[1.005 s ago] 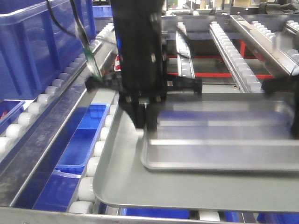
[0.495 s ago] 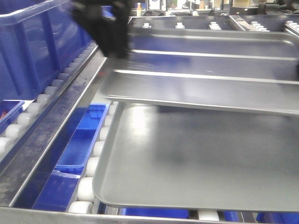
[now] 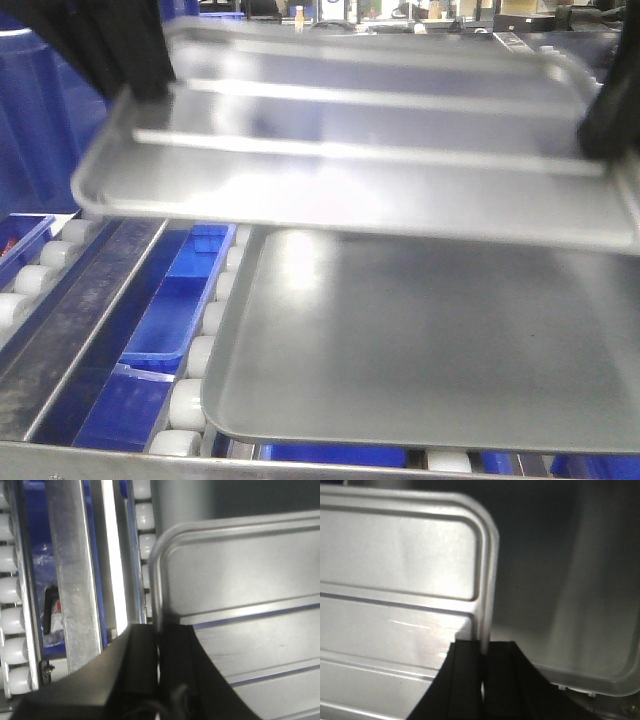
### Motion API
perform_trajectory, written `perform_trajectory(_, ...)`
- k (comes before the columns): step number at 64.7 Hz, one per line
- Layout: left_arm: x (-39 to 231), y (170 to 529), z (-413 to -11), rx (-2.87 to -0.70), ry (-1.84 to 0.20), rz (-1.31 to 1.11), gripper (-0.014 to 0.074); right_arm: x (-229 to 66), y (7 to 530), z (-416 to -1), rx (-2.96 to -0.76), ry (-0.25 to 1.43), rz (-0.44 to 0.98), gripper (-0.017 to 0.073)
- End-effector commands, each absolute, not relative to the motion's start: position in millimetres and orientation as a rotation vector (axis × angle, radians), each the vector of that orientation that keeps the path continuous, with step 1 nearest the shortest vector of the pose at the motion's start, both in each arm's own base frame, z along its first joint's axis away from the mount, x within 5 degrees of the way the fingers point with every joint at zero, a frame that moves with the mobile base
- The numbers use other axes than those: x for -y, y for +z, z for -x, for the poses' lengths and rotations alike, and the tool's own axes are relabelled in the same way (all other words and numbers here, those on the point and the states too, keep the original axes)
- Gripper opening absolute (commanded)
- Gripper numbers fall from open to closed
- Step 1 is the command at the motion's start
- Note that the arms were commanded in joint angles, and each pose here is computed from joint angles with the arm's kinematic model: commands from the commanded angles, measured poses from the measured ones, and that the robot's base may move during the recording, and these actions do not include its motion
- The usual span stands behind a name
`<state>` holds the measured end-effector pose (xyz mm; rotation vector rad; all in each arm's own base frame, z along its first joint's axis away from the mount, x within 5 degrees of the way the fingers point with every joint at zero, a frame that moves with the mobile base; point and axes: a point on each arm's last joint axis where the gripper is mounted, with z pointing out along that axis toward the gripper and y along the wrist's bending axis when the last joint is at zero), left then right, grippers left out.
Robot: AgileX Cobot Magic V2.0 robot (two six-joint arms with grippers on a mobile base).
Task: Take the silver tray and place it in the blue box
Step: 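Lift the top silver tray up off the stack with both grippers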
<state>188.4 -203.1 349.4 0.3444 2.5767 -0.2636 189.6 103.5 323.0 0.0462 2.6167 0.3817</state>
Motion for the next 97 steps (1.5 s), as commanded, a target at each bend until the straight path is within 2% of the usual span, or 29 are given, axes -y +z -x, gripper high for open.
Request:
perform_trajectory(1,194.8,373.5,-179.9,-2.490,-0.281,-0.355,-0.0096,-96.8,358.5,-191.1,-2.492,0.350,-0.019,0.0057)
perform_trajectory(17,198.5,401.3,-172.6,-2.448,-0.344,-0.330,-0.0096,-85.6,391.0,-185.6,-2.480,0.239,-0.018,0.0057)
perform_trajectory(28,194.5,419.7,-168.4,-2.430,-0.315,-0.308,-0.0096,-80.6,399.2,-175.3,-2.448,0.252,-0.015,0.0057)
perform_trajectory(40,193.2,419.3,-167.7,-2.444,-0.299,-0.305,-0.0096,-74.7,408.3,-162.9,-2.402,0.278,-0.014,0.0057)
perform_trajectory(97,192.5,419.3,-168.1,-2.441,-0.287,-0.304,-0.0097,-73.9,407.1,-161.9,-2.420,0.266,-0.016,0.0057)
